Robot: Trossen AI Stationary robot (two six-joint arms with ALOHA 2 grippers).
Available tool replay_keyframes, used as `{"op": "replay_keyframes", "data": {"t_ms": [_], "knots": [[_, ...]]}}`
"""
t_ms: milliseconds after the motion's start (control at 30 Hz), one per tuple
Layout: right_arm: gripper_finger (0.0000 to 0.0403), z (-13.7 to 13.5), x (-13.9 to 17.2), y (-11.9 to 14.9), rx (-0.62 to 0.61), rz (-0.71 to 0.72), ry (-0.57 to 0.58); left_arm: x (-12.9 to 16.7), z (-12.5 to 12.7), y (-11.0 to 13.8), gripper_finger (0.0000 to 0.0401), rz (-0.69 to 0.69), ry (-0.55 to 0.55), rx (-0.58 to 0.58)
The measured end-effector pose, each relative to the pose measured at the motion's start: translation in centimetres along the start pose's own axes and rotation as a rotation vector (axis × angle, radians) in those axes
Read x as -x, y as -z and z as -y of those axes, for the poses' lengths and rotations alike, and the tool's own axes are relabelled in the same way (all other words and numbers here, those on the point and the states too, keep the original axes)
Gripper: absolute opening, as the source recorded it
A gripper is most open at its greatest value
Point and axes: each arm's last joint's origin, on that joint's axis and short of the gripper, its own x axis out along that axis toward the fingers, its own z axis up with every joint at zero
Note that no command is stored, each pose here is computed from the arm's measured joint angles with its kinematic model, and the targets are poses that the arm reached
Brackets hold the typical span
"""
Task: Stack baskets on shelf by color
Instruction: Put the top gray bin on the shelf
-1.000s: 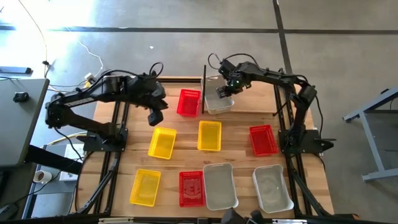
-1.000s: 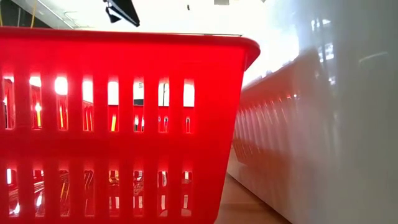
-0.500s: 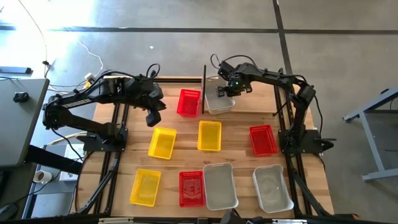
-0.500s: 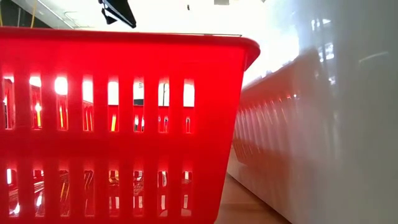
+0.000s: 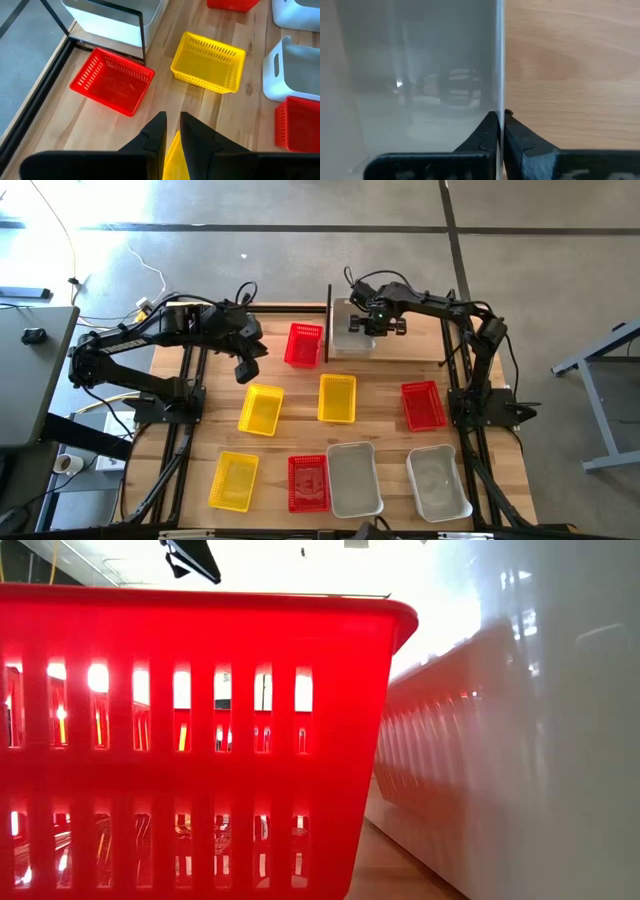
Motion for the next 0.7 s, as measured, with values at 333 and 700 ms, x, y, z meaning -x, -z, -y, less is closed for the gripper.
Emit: {"op": "replay_keyframes", "data": {"t_ms": [333,700], "knots": [[0.0,-0.38,0.0,0.25,0.002,0.001,-0.022,0.01,0.02,-0.35,0.0046,0.036,0.002,-0.041],[0.0,-0.37,0.0,0.26,0.009,-0.002,-0.023,0.01,0.03,-0.4,0.0046,0.041,0.002,-0.041]]}}
